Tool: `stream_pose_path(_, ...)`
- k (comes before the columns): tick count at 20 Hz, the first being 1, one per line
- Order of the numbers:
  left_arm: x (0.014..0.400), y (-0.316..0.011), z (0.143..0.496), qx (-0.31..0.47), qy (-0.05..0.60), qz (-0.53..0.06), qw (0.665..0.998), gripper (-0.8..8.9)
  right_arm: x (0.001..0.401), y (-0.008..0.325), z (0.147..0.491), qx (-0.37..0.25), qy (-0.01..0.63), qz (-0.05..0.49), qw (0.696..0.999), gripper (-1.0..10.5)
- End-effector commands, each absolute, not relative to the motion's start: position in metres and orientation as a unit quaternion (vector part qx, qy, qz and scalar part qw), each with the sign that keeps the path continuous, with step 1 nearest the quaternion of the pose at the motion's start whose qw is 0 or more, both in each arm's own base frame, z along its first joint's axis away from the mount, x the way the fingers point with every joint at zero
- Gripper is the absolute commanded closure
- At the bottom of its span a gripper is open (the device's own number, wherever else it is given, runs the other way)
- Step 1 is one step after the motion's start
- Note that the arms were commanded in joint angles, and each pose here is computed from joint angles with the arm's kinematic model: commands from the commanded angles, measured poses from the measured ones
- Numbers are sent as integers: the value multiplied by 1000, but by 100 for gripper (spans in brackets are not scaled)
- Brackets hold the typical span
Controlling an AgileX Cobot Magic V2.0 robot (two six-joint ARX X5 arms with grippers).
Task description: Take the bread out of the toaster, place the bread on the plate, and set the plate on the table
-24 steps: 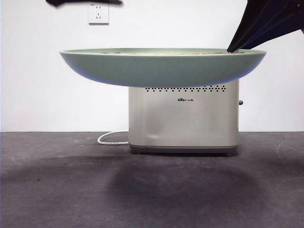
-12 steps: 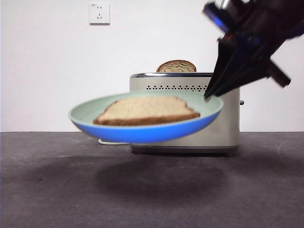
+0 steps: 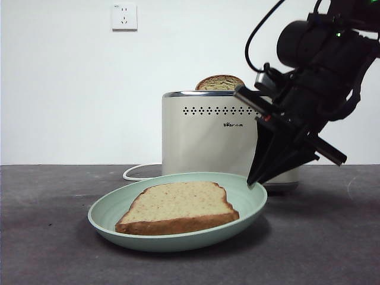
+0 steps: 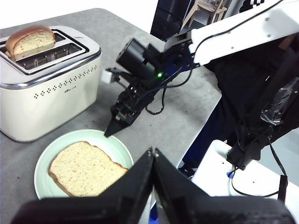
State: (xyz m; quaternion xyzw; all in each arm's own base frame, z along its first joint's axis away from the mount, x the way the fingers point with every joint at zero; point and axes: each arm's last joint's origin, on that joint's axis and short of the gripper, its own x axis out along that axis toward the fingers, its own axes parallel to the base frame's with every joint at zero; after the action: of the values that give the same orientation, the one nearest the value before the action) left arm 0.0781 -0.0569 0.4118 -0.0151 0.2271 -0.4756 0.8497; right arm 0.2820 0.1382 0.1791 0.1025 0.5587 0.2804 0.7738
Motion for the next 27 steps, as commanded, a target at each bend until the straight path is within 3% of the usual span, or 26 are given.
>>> stream_pose_path(1,78,-57,411,-7,221,-476,852,822,284,136,171,96,565,265,776,960)
stream_pose_path(7,78,-57,411,-3,219,-475,852,822,286,131,169,78,566,236,786,959)
stream_pose_path(14,78,-56,411,-4,223,-475,851,822,286,131,169,73,565,238,787,933)
stream_pose_path(17,78,-56,410,-4,226,-475,850,822,286,129,168,60,564,216,795,709)
stream_pose_path(22,77,-56,410,-4,229,-475,850,822,285,129,170,63,565,218,793,692)
stream_pose_path(27,78,-55,409,5,227,-457,860,822,266,121,216,65,518,236,820,692)
